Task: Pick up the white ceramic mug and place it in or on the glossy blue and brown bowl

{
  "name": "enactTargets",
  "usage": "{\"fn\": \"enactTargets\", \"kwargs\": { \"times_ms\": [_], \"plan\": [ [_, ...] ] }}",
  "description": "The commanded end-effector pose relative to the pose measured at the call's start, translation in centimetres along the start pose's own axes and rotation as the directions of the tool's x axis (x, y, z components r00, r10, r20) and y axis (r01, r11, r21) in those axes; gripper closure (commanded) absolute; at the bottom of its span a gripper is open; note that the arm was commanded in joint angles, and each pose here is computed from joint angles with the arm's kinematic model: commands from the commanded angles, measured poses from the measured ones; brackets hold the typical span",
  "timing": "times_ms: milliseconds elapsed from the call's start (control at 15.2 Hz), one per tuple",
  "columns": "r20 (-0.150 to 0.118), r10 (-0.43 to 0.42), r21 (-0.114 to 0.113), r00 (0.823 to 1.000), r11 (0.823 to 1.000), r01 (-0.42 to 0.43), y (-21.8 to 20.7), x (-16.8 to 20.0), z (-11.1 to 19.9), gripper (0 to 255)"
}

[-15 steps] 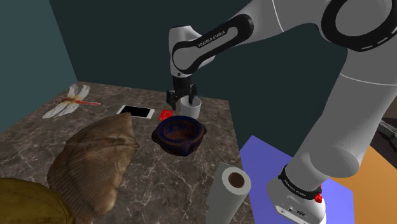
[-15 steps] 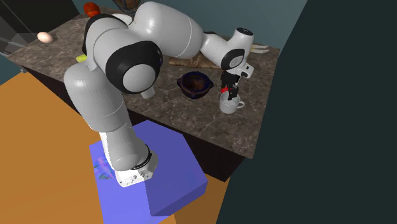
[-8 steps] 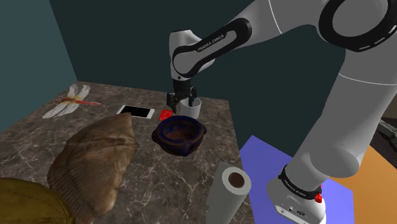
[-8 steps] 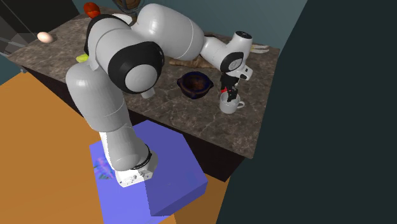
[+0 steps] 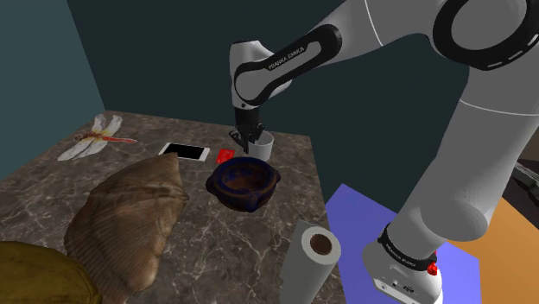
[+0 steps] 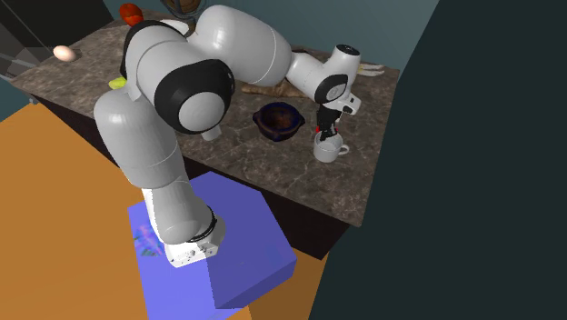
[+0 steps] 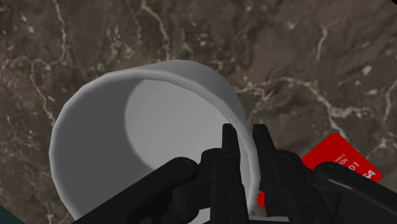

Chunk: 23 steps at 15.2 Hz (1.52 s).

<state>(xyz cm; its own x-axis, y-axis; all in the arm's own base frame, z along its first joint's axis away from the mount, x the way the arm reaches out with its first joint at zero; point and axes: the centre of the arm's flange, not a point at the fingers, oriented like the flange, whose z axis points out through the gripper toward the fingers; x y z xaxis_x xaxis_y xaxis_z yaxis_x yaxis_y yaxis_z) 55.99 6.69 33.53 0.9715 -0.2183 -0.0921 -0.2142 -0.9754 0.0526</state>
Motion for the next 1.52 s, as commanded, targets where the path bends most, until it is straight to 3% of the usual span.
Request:
{"fn": "enactTargets", "kwargs": {
  "times_ms": [0, 198, 1452],
  "plan": [
    [0.0, 0.0, 0.0, 1.0, 1.0, 0.0, 0.0, 0.0, 0.0, 255],
    [0.0, 0.0, 0.0, 1.0, 1.0, 0.0, 0.0, 0.0, 0.0, 255],
    [0.0, 0.0, 0.0, 1.0, 1.0, 0.0, 0.5, -0.9, -10.0, 255]
  ]
}}
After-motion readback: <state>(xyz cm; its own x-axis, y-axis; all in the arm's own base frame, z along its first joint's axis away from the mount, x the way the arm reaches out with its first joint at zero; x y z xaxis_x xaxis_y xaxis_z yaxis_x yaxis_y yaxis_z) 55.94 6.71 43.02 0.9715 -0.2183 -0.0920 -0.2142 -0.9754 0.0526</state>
